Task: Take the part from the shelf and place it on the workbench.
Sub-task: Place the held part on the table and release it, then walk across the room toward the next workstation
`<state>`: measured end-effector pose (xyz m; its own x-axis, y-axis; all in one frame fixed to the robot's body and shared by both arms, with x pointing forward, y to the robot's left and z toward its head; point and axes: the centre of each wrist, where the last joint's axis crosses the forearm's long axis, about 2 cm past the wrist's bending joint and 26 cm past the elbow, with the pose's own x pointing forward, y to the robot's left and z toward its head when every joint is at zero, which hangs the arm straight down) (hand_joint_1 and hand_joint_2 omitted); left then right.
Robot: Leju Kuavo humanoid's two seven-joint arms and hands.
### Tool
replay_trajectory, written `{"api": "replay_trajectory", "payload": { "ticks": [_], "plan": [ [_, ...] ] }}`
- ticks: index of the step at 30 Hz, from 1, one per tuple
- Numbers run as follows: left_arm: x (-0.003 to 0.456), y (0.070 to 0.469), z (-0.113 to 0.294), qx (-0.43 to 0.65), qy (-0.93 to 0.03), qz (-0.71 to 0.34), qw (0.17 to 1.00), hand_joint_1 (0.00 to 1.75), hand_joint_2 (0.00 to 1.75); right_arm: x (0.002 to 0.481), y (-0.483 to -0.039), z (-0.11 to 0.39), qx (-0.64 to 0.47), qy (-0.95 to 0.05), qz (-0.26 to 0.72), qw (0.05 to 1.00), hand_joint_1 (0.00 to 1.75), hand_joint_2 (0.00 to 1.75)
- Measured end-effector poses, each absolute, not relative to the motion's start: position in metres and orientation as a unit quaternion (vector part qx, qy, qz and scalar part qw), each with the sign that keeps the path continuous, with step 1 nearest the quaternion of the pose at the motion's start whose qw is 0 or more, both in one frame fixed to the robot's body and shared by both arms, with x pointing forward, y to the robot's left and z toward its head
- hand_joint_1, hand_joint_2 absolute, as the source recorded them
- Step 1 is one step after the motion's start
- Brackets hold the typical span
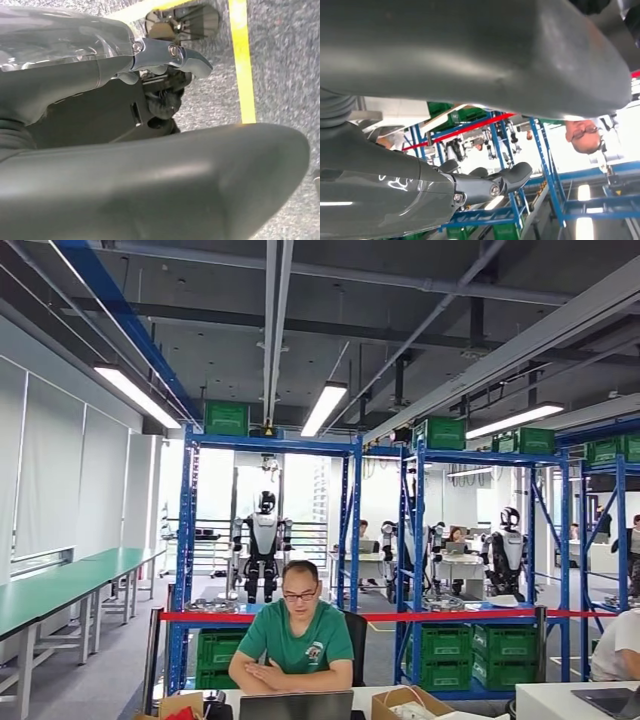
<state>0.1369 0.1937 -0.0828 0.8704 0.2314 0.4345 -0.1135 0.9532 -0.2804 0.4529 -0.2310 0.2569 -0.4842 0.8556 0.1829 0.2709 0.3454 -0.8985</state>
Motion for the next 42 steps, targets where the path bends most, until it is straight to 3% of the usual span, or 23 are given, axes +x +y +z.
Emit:
{"api": "replay_trajectory", "payload": {
  "ticks": [42],
  "plan": [
    [0.1385,0.1947,-0.0825,-0.125,-0.243,0.088,0.958,0.0,0.0,0.4539,-0.2351,0.258,-0.379,-0.746,0.431,0.337,0.0,0.0]
  ]
}}
